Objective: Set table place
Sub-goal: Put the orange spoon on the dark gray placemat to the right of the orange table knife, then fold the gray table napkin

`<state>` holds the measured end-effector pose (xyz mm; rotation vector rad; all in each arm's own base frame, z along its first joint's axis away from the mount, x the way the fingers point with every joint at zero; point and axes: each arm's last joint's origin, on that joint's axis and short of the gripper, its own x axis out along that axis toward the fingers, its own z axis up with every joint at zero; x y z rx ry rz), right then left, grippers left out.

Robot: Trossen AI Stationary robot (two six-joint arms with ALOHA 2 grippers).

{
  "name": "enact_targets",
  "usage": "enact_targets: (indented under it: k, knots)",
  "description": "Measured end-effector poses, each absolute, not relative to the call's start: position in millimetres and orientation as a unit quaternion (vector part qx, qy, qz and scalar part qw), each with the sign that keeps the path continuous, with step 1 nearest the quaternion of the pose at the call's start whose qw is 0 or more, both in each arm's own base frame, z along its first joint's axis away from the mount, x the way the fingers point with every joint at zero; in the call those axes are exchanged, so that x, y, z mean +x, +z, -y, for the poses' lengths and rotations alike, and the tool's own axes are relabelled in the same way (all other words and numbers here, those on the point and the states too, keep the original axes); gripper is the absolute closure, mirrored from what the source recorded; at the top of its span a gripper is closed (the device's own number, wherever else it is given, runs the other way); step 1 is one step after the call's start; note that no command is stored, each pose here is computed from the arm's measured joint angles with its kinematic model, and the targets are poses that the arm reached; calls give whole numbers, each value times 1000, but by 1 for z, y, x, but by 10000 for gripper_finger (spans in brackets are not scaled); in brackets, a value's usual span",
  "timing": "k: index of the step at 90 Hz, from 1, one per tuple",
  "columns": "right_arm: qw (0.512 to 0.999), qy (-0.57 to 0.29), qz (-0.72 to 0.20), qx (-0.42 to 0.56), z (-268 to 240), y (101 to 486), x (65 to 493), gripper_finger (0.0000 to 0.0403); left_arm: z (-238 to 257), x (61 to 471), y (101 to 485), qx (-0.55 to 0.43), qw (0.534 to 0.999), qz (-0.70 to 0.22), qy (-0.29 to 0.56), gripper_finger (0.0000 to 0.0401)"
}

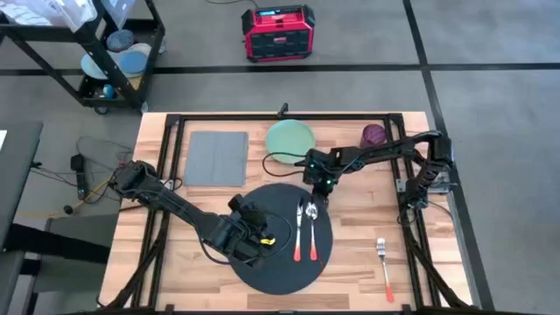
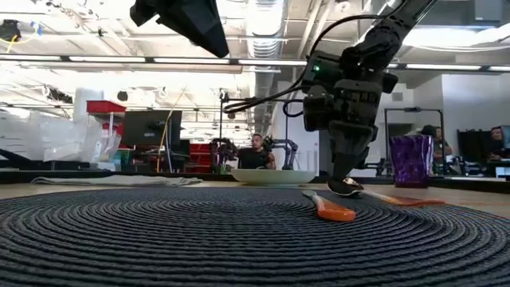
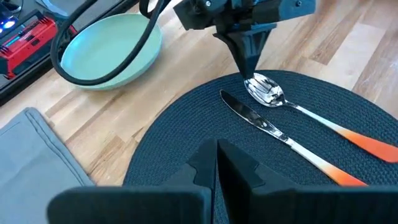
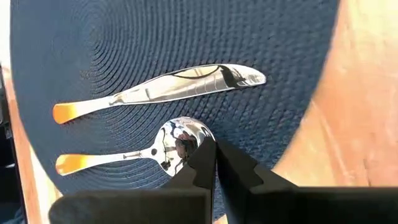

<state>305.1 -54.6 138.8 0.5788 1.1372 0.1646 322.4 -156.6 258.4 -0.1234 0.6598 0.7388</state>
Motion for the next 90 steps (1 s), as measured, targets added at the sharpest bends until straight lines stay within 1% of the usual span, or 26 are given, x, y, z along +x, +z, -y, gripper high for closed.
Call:
enact_targets:
  k: [10, 28, 40, 50, 65, 70, 74, 79, 84, 90]
  knots:
    - [796, 85, -532, 276, 54, 139, 304, 388, 157, 322, 258, -59, 878, -316, 354, 401]
    - [790, 81, -536, 287, 57, 138, 302, 331, 157, 322, 258, -59, 878, -316, 354, 401]
    - [791, 69, -531, 296, 66, 138, 300, 303, 157, 322, 258, -59, 878, -317, 354, 401]
    - [785, 50, -531, 315, 81, 138, 295, 292, 156, 322, 258, -57, 878, -318, 355, 401]
    - [746, 40, -548, 376, 105, 136, 275, 296, 150, 322, 264, -29, 879, -321, 351, 401]
    - [736, 49, -551, 391, 108, 138, 269, 302, 144, 318, 276, -18, 882, -297, 365, 401]
    - [735, 59, -547, 395, 109, 142, 265, 307, 137, 311, 292, -11, 886, -253, 389, 401]
    - [746, 72, -536, 389, 108, 151, 263, 311, 128, 299, 313, -16, 885, -181, 429, 401]
    - [760, 77, -523, 378, 106, 162, 262, 315, 119, 282, 333, -42, 878, -105, 465, 401]
    - [784, 84, -499, 361, 103, 178, 261, 318, 107, 259, 341, -69, 869, -45, 488, 401]
